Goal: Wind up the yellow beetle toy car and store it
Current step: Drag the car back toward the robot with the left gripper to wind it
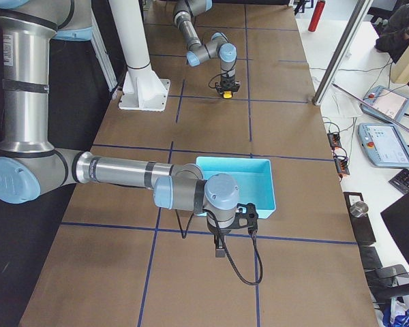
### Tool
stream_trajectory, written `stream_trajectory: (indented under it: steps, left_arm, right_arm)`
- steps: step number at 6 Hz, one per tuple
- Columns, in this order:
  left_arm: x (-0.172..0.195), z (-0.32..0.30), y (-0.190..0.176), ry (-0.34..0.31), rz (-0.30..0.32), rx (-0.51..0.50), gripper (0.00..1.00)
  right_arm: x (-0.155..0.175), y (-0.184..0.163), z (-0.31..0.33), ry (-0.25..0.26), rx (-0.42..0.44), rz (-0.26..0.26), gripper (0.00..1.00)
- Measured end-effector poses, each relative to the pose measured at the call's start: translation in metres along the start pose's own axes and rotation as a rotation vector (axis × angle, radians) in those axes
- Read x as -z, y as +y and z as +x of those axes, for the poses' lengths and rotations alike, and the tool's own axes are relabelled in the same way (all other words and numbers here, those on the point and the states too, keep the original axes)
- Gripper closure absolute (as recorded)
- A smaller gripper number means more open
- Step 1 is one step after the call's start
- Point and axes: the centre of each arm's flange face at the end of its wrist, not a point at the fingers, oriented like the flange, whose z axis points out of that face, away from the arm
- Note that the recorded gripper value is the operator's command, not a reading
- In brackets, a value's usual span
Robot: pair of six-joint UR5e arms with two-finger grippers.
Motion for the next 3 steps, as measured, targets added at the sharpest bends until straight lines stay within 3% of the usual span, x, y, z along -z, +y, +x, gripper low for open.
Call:
stream_trajectory:
  steps: [1,3]
  left_arm:
    - [0.015,0.004,-0.004,0.001,0.055,-0.015,0.96]
    - [0.045,0.021,-0.009,0.069,0.231,-0.053,0.96]
  right_arm:
    - [0.000,0.000,0.000,0.000,0.000,0.000,0.00]
    - [0.000,0.000,0.000,0.000,-0.001,-0.001,0.00]
